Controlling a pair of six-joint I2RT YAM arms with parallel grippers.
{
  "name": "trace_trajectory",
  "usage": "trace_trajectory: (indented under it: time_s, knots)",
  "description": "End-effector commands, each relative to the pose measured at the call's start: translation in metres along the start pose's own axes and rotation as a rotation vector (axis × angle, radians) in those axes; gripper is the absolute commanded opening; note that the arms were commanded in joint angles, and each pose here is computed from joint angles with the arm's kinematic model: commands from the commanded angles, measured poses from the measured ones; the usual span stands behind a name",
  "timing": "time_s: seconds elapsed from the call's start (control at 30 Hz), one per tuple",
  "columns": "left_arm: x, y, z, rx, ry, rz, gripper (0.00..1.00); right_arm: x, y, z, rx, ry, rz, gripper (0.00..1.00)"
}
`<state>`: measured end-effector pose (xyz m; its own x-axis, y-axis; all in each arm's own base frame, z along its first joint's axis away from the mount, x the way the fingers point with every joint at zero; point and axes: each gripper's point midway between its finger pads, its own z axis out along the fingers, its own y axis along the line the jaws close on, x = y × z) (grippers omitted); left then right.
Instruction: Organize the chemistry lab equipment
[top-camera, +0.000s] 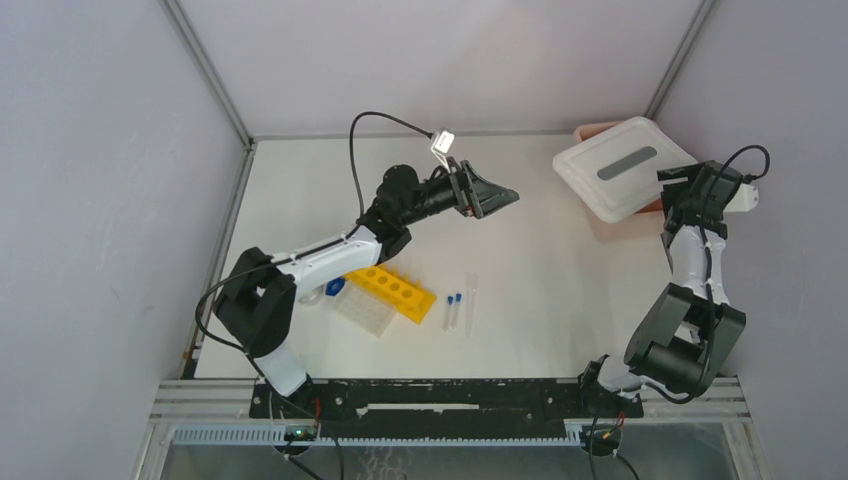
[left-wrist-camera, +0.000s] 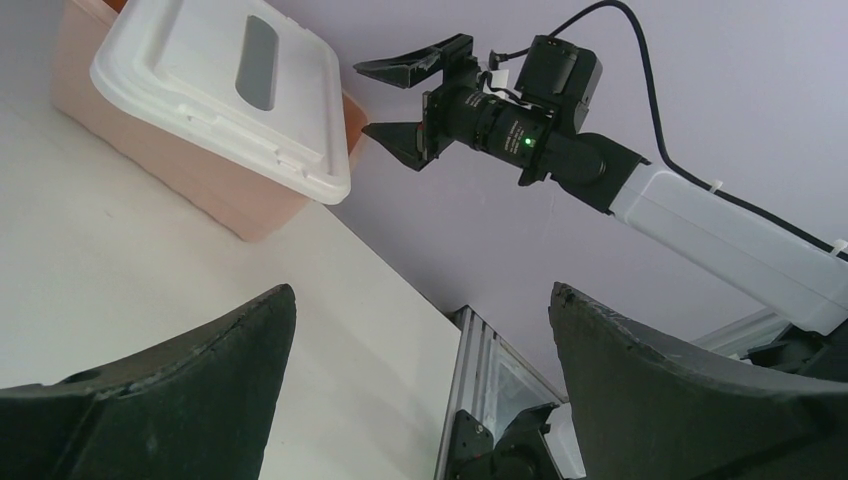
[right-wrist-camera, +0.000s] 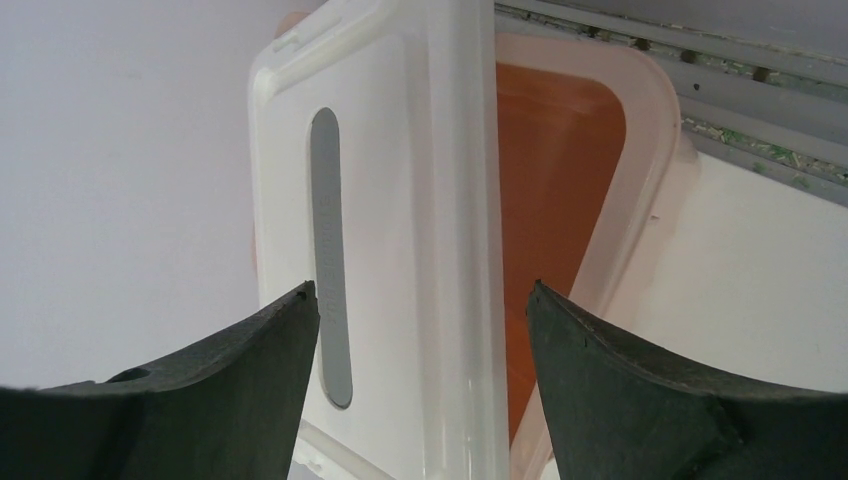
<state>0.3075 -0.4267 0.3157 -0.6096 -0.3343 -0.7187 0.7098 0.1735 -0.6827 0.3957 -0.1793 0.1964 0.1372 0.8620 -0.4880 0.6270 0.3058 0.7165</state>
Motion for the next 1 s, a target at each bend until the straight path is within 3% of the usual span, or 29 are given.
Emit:
trace_trajectory:
  time_s: [0.0,0.97]
  knots:
    - [-0.008,-0.007,-0.004,0.047,-0.029,0.003,1.00,-0.015,0.026,0.002,-0.064,-0.059,0.003,0.82]
    - [-0.019,0.015,-0.008,0.104,-0.089,-0.093,1.00,0.020,0.026,0.020,0.087,-0.050,-0.075,0.82]
